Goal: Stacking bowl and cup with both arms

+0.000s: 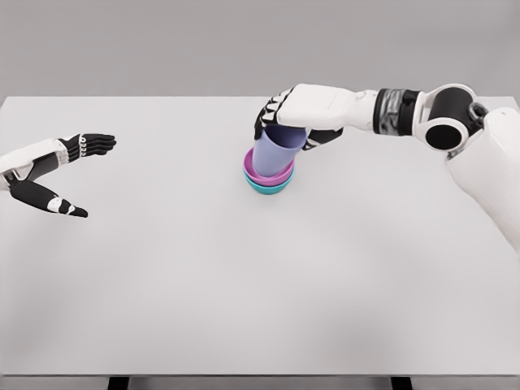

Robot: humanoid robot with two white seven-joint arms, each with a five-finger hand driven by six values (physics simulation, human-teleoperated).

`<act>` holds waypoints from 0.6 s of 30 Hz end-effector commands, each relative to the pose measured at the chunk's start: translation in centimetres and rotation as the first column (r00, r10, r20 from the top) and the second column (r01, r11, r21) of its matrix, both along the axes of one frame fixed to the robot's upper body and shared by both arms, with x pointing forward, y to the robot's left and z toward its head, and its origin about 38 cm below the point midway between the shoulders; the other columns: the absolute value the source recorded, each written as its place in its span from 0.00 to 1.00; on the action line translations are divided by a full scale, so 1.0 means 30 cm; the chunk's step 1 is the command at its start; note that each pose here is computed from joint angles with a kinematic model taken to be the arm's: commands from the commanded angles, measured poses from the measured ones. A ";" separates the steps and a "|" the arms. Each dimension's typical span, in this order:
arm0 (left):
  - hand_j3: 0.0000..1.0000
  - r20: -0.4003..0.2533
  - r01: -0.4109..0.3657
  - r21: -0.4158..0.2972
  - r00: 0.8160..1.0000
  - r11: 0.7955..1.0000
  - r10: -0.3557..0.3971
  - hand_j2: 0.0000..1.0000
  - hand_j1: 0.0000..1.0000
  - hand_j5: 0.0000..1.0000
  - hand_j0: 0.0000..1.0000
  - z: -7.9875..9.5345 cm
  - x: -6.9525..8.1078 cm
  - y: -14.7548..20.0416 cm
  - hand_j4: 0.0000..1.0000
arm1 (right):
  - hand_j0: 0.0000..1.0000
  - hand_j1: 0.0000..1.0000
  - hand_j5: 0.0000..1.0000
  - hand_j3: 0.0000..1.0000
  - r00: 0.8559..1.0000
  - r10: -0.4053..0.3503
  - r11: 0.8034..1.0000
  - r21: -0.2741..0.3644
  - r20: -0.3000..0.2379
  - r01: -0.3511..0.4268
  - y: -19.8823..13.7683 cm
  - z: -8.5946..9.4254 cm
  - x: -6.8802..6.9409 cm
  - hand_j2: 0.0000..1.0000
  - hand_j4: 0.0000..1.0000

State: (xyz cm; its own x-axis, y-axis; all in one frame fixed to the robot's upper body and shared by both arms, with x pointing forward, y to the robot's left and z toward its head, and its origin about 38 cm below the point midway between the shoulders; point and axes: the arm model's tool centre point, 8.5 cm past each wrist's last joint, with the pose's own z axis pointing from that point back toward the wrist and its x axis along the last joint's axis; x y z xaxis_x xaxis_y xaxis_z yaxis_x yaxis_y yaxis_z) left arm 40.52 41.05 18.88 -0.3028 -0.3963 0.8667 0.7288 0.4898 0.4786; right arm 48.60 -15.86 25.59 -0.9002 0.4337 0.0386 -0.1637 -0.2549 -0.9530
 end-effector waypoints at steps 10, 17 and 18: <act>1.00 0.000 -0.004 -0.007 1.000 1.000 0.004 1.00 1.00 1.00 1.00 0.003 0.001 0.001 1.00 | 0.67 0.67 0.67 0.67 1.000 0.000 1.000 -0.014 -0.007 0.000 0.007 -0.017 0.001 0.67 0.67; 1.00 0.000 -0.004 -0.007 1.000 1.000 0.004 1.00 1.00 1.00 1.00 0.003 0.001 0.001 1.00 | 0.99 0.99 0.99 0.99 1.000 0.005 1.000 -0.017 -0.002 -0.005 0.011 -0.014 -0.003 0.99 0.99; 1.00 0.000 -0.004 -0.007 1.000 1.000 0.004 1.00 1.00 1.00 1.00 0.003 0.001 0.001 1.00 | 1.00 1.00 1.00 1.00 1.000 0.006 1.000 -0.015 0.001 -0.006 0.012 -0.011 -0.004 1.00 1.00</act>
